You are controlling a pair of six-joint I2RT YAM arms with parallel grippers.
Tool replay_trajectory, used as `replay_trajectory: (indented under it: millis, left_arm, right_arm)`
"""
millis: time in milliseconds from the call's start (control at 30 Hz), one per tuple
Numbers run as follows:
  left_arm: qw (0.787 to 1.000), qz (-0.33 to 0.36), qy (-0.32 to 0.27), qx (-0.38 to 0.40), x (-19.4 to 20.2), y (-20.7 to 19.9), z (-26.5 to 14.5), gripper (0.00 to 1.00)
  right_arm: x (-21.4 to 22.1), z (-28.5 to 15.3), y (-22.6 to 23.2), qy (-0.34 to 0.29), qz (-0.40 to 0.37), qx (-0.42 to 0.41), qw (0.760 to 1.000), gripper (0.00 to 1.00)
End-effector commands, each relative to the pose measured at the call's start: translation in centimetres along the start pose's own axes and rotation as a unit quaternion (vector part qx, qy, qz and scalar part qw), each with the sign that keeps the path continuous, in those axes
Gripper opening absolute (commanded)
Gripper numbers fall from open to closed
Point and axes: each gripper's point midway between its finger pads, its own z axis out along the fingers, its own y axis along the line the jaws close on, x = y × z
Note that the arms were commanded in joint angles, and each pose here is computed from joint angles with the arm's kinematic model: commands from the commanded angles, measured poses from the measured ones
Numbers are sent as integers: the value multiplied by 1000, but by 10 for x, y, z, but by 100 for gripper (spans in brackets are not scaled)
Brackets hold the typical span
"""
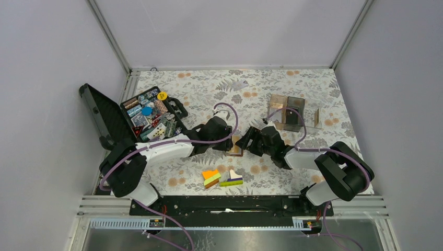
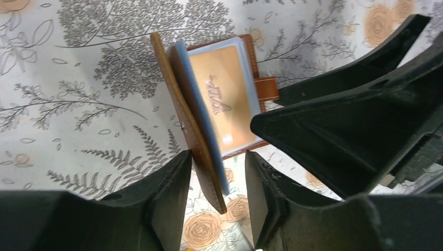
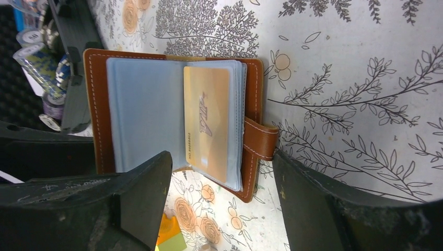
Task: Put the credit cards into the card holder
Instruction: Close the card holder at the center of the board.
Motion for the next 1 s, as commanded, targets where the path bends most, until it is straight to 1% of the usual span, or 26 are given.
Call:
replay_trajectory:
  millis: [0, 100, 200, 400, 567, 667, 800, 967]
  left_arm:
    - [996, -14, -51, 74, -24, -34, -3, 44]
    - [994, -14, -64, 90, -29, -40, -3, 44]
    - [994, -10, -57, 96, -23, -41, 4, 43]
    - [993, -17, -27, 111, 1, -40, 23, 31]
    - [992, -25, -23, 120, 13, -37, 31, 25]
    - [992, -30, -20, 124, 17, -37, 34, 24]
    - [991, -33, -16, 128, 22, -37, 35, 22]
    - [991, -39, -2, 130, 36, -31, 35, 25]
  right_arm:
    - [16, -4, -28, 11, 47, 35, 998, 79]
    - [16, -6, -32, 3, 61, 34, 998, 81]
    - [15, -9, -33, -5, 71, 29, 997, 82]
    - [10, -15, -41, -23, 79, 39, 996, 84]
    - [3, -25, -54, -50, 84, 63, 993, 85]
    - [-3, -30, -53, -59, 75, 64, 993, 86]
    - [-4, -30, -40, -48, 55, 41, 996, 83]
    - [0, -23, -12, -5, 21, -10, 1000, 74]
